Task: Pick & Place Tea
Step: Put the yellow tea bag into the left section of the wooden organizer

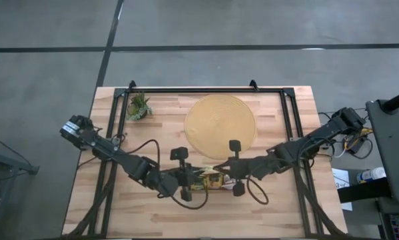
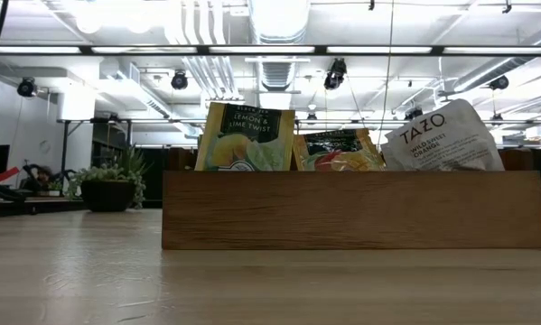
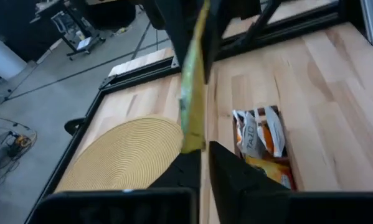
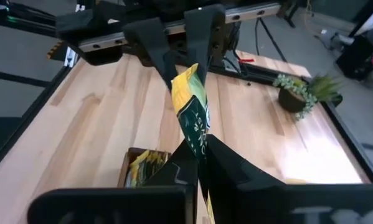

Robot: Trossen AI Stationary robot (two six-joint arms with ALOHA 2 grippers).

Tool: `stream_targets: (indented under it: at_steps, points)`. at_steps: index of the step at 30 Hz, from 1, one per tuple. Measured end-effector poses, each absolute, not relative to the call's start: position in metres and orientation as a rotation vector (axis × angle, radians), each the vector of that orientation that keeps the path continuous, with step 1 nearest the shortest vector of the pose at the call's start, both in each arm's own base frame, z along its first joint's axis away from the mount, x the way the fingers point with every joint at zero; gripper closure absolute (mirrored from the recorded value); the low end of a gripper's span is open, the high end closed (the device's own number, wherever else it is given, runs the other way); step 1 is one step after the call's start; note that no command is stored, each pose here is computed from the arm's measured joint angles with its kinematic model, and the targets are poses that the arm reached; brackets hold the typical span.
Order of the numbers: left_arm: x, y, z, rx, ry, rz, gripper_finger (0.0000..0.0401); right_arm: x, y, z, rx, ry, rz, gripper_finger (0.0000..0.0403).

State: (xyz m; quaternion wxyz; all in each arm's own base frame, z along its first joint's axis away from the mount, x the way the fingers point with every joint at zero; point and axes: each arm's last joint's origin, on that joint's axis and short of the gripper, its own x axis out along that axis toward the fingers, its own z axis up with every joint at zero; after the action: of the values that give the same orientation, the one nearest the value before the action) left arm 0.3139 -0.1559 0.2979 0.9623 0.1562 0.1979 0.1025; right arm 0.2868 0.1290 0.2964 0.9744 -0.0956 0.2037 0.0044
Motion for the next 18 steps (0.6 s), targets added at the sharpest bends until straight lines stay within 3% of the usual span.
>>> stream_targets:
  at_steps: [11, 18]
  points:
    - [0.297, -0.153, 0.293, 0.325, 0.522, 0.26, 0.03, 0.276, 0.13, 0.306, -0.015, 0.565, -0.088, 0.0392]
    - [0.262, -0.147, 0.321, 0.165, 0.426, 0.368, 0.0302, 0.311, 0.132, 0.288, 0.131, 0.73, 0.137, 0.0392]
